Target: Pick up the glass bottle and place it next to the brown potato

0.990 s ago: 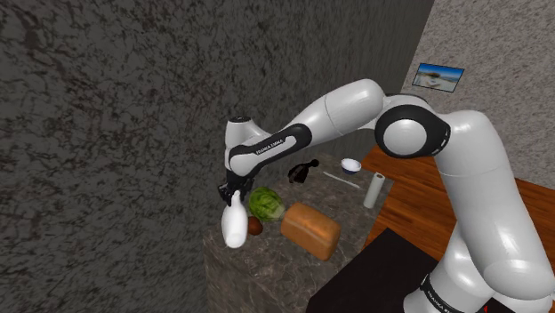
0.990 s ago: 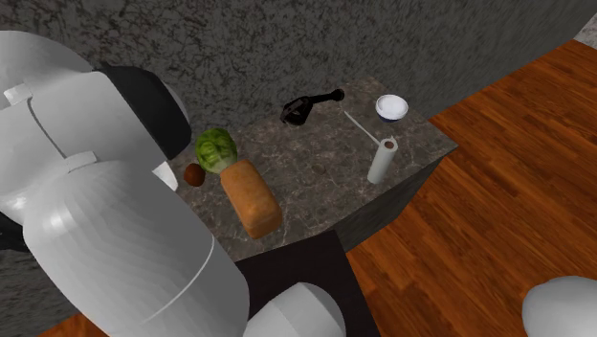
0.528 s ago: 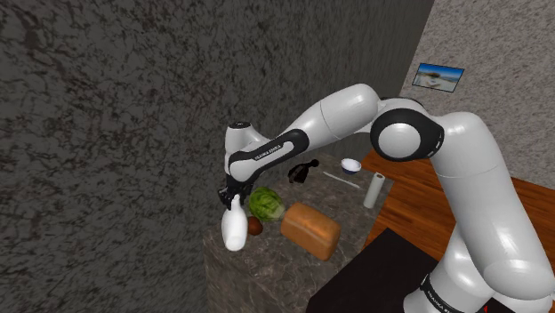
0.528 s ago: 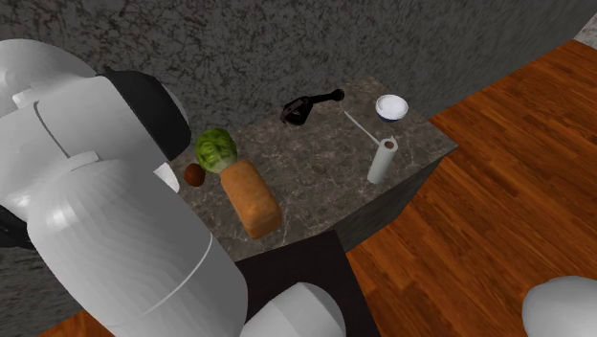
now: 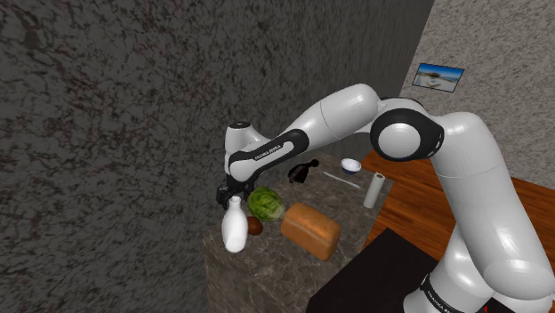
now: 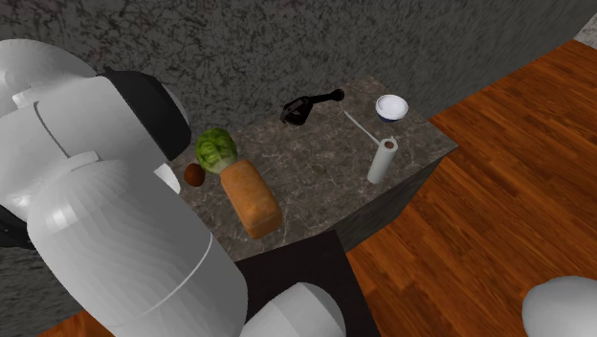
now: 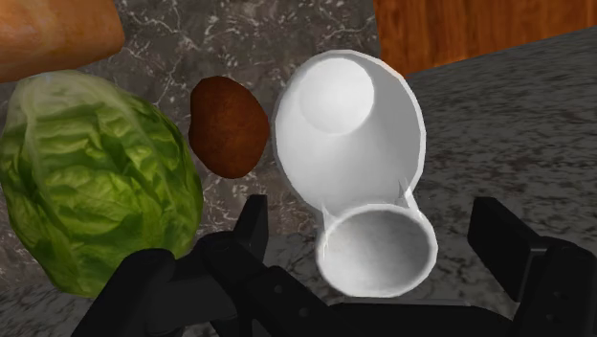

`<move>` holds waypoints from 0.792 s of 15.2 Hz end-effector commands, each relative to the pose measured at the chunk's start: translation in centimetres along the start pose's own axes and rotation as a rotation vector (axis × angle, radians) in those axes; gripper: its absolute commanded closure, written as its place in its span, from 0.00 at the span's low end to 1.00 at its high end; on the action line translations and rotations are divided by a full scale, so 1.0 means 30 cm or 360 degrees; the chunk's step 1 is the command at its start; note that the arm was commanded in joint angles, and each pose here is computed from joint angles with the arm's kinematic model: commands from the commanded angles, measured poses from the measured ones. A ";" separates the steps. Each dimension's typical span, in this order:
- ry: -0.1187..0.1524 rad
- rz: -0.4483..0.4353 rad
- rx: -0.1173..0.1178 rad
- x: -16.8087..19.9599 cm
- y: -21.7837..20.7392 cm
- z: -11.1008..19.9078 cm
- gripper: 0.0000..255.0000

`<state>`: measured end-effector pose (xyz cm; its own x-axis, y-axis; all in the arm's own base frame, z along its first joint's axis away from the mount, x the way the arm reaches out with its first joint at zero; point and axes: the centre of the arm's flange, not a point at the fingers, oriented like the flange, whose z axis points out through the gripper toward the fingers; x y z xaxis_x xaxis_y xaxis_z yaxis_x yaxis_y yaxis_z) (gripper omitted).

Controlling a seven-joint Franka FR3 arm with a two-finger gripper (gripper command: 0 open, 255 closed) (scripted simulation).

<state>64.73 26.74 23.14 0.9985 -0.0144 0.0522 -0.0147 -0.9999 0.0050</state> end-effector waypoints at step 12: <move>0.0000 0.0000 0.0000 0.000 0.000 -0.167 0.00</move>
<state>64.46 26.77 28.13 0.9985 -0.0144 0.0523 -0.0147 -0.9999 0.0050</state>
